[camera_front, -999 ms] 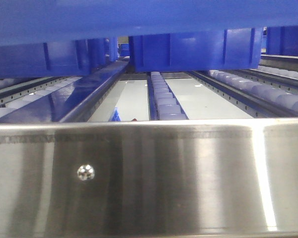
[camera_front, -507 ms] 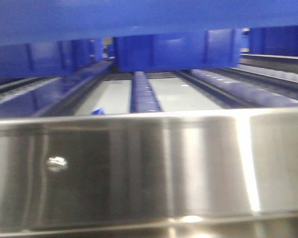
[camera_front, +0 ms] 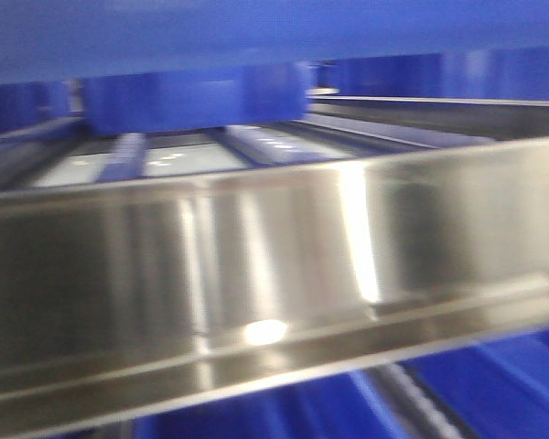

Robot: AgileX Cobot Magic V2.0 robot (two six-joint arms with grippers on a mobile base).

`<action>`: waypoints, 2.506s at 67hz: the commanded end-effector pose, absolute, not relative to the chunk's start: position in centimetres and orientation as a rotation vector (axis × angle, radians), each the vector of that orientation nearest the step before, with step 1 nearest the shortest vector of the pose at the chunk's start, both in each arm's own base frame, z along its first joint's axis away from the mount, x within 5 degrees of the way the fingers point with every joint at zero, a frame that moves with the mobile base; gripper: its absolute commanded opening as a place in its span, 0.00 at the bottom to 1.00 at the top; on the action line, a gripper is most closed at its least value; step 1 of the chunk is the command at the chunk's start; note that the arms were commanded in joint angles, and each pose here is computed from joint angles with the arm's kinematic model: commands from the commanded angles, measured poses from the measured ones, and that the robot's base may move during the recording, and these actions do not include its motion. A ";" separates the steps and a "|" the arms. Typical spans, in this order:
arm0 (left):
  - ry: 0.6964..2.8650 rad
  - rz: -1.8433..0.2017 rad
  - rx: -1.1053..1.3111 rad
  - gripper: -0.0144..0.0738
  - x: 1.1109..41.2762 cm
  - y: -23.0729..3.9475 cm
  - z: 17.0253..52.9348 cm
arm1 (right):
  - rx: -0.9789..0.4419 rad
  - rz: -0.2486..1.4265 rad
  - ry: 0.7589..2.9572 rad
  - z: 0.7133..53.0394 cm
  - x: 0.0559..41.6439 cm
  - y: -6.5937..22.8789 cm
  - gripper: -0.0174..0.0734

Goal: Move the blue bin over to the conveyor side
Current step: 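Hold the blue bin with both grippers while driving away from the rack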

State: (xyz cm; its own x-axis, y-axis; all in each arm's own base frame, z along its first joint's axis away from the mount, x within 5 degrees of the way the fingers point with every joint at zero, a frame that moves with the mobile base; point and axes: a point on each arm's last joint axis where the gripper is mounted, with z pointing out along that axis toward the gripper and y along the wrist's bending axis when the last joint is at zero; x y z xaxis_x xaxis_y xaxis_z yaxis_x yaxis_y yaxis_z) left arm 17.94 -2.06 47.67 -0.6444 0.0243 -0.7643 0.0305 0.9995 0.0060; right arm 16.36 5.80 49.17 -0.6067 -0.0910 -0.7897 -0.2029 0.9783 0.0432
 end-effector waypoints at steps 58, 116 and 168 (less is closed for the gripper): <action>2.166 0.010 0.051 0.14 17.8 -1.9 48.8 | -0.197 0.114 2.077 50.7 16.3 5.2 0.10; 2.166 0.010 0.051 0.14 17.8 -1.9 48.8 | -0.197 0.114 2.077 50.7 16.3 5.2 0.10; 2.166 0.010 0.051 0.14 17.8 -1.9 48.8 | -0.197 0.114 2.077 50.7 16.3 5.2 0.10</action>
State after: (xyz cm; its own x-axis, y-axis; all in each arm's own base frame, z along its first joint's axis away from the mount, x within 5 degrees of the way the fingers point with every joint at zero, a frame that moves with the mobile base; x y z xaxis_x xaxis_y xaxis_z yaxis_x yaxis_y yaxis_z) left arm 17.94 -2.08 47.67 -0.6446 0.0219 -0.7642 0.0303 0.9995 0.0030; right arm 16.37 5.78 49.17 -0.6063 -0.0915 -0.7899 -0.2019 0.9785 0.0417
